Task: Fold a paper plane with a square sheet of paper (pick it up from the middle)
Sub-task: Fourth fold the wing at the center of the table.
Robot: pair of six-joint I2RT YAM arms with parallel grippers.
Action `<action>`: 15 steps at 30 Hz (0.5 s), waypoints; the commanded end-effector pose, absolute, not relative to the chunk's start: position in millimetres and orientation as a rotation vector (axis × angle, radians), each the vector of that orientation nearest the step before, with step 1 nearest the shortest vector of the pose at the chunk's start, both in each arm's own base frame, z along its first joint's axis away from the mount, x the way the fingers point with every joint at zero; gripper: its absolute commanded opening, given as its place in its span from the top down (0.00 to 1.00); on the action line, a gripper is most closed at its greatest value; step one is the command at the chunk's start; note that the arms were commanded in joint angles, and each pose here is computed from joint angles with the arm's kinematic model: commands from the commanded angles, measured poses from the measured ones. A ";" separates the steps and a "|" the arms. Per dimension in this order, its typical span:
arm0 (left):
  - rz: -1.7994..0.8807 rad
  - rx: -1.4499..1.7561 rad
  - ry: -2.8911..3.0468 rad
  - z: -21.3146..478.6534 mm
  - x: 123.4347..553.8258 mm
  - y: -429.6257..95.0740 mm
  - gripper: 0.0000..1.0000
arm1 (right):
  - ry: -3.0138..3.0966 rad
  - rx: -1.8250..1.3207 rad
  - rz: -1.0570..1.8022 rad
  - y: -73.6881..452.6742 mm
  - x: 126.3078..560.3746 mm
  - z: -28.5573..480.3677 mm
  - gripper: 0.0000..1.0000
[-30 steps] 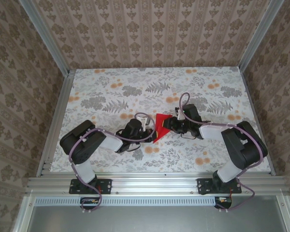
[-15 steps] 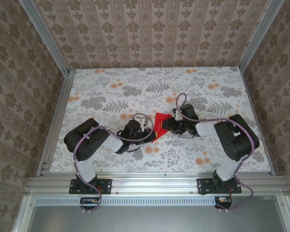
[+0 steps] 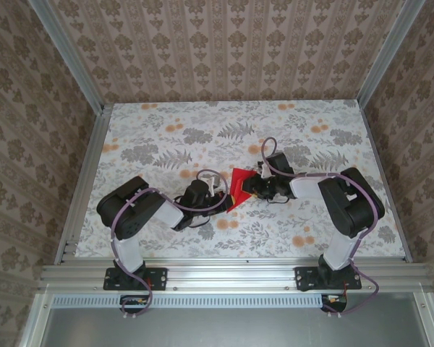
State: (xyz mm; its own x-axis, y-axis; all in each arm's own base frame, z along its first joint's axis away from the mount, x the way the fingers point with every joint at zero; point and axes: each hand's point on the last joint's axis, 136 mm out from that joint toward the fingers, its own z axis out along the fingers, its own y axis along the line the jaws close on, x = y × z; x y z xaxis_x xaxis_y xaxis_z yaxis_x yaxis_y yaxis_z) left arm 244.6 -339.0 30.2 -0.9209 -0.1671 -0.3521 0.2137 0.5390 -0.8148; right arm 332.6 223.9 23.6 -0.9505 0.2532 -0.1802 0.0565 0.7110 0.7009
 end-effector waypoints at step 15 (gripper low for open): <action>-1.342 0.068 2.390 37.1 249.8 -339.0 0.71 | 2.879 0.369 0.789 199.4 317.1 -19.5 0.60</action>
State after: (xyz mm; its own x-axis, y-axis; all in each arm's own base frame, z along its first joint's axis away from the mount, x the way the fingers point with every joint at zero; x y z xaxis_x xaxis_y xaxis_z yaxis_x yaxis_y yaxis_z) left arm 245.7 -343.3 39.5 -0.9245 -0.1637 -0.3444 0.2232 0.4999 -0.8368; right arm 335.5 225.6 21.7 -0.9609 0.2452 -0.1288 0.1001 0.7411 0.6638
